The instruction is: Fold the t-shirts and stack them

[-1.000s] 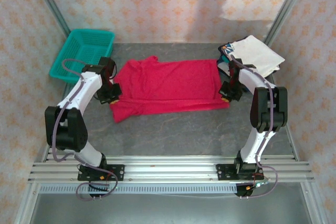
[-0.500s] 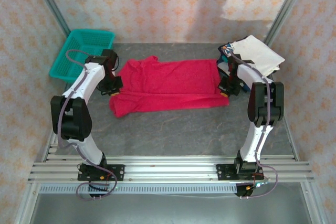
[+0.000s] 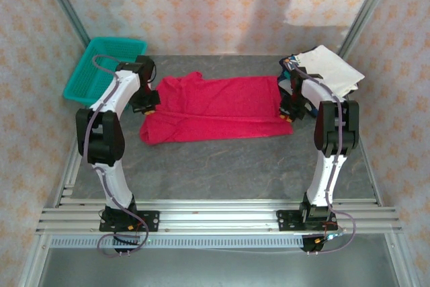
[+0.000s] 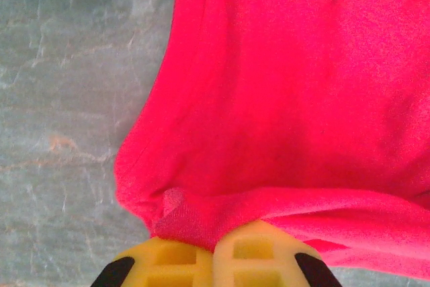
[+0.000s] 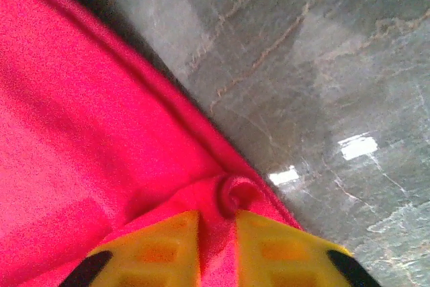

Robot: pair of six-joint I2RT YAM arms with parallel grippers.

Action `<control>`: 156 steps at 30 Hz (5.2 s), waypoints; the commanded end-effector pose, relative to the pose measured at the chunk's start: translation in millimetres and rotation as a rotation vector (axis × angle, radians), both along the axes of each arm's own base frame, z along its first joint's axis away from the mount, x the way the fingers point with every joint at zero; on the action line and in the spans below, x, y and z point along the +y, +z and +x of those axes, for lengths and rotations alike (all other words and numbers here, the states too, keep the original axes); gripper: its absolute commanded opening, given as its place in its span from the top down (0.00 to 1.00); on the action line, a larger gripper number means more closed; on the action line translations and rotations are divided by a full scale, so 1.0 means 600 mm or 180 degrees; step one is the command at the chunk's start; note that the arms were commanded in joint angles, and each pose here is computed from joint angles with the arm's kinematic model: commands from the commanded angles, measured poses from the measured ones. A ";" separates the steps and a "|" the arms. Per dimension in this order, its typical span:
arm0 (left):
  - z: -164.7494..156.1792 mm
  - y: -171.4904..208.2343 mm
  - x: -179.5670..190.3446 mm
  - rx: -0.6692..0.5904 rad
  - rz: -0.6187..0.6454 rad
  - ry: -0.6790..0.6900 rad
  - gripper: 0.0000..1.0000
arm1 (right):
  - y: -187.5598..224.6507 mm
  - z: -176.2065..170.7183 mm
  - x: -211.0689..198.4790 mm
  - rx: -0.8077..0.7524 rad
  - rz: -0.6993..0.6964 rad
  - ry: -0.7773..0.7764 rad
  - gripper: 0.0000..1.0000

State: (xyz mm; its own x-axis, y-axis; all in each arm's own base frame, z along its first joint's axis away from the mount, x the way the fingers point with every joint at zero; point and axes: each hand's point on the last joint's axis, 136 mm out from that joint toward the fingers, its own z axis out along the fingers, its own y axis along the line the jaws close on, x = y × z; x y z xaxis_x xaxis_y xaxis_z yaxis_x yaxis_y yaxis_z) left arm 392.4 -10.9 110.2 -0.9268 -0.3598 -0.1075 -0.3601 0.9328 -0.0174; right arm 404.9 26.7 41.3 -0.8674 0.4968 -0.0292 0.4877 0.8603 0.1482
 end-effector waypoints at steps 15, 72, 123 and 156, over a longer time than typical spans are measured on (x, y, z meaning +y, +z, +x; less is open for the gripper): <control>0.139 0.096 -0.006 -0.0649 -0.0080 0.0185 0.00 | 0.157 0.004 0.060 -0.0915 0.0599 0.0236 0.22; -0.161 0.023 -0.039 -0.0540 -0.0386 0.0833 0.35 | 0.073 -0.186 0.068 -0.0226 0.0229 0.0090 0.58; -0.135 0.013 -0.115 -0.0671 -0.0447 0.0470 0.37 | 0.078 0.025 0.066 -0.0848 0.0371 0.0110 0.34; -0.036 -0.133 -0.169 -0.0162 -0.0499 0.0740 0.83 | 0.102 -0.083 0.129 -0.1010 0.0825 0.0646 0.14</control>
State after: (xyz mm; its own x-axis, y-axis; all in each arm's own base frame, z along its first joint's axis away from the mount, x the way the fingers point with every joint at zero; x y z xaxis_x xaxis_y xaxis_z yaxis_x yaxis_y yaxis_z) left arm 362.2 -114.5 23.5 -0.8161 -0.5760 -0.0475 -0.5592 0.8077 -0.1868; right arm 358.0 101.9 101.7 -0.9130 0.3573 -0.1970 0.2292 0.8485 0.4771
